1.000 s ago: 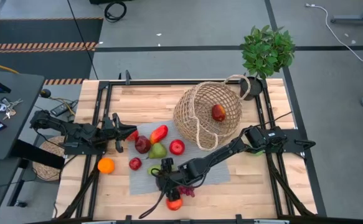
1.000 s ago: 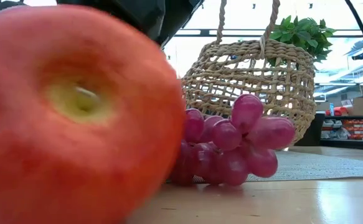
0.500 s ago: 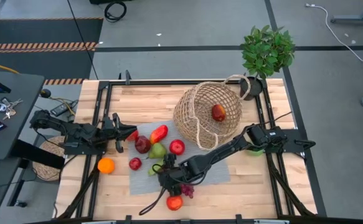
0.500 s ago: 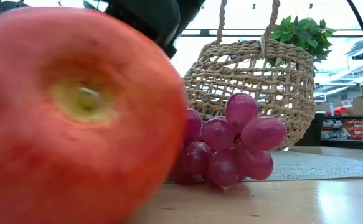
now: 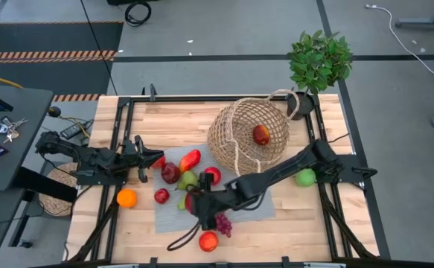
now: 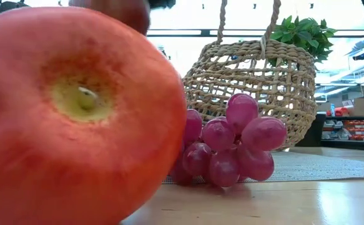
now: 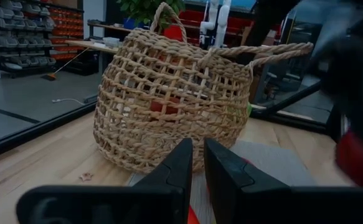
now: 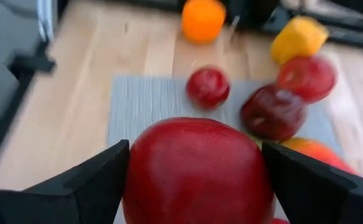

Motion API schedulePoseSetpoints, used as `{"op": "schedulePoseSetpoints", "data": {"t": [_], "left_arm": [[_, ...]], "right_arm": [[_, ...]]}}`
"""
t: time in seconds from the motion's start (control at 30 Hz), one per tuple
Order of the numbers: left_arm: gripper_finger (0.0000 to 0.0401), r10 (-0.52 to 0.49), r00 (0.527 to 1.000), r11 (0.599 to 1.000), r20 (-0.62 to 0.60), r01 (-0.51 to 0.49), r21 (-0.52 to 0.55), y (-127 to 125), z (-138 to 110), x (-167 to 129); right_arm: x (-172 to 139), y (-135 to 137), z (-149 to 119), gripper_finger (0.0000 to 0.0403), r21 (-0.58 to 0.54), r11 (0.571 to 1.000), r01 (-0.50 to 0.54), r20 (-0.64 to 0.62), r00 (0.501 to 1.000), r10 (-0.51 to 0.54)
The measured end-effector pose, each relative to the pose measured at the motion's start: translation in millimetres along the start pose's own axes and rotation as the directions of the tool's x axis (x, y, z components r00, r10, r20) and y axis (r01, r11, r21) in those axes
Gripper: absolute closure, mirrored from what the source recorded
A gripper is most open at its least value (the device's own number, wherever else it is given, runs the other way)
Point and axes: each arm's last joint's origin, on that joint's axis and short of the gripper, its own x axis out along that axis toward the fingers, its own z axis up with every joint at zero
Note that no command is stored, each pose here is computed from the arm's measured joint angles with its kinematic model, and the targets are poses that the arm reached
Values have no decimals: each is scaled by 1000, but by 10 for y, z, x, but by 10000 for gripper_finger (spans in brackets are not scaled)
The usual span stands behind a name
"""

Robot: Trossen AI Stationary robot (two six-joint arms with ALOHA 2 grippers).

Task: Build produce basket
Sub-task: Put the pomegranate into the brown basket

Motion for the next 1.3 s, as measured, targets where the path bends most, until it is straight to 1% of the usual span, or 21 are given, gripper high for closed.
{"op": "schedulePoseSetpoints", "data": {"t": [0.13, 0.33, 0.43, 0.57, 0.83, 0.93, 1.03, 1.2, 1.3], "left_arm": [[353, 0, 1000, 1000, 1, 0, 0, 0, 1, 0], [353, 0, 1000, 1000, 1, 0, 0, 0, 1, 0], [353, 0, 1000, 1000, 1, 0, 0, 0, 1, 0], [353, 0, 1000, 1000, 1, 0, 0, 0, 1, 0], [353, 0, 1000, 1000, 1, 0, 0, 0, 1, 0], [353, 0, 1000, 1000, 1, 0, 0, 0, 1, 0], [353, 0, 1000, 1000, 1, 0, -1, 0, 1, 0], [353, 0, 1000, 1000, 1, 0, 0, 0, 1, 0], [353, 0, 1000, 1000, 1, 0, 0, 0, 1, 0]], "right_arm": [[-309, -90, 166, 47, 47, 999, 11, 74, 997, -14], [-739, -238, 326, 47, 141, 990, 31, 148, 988, -52], [-951, -333, 373, 47, 184, 981, 55, 168, 982, -86], [-1223, -440, 431, 47, 214, 974, 81, 207, 970, -126], [-1805, -623, 524, 47, 281, 957, 76, 315, 934, -167], [-2030, -732, 541, 47, 356, 933, 56, 351, 917, -189], [-2200, -850, 517, 47, 424, 905, 42, 351, 913, -207], [-2385, -983, 480, 47, 526, 850, 9, 350, 909, -226], [-2455, -1016, 474, 47, 547, 837, -7, 361, 904, -228]]}}
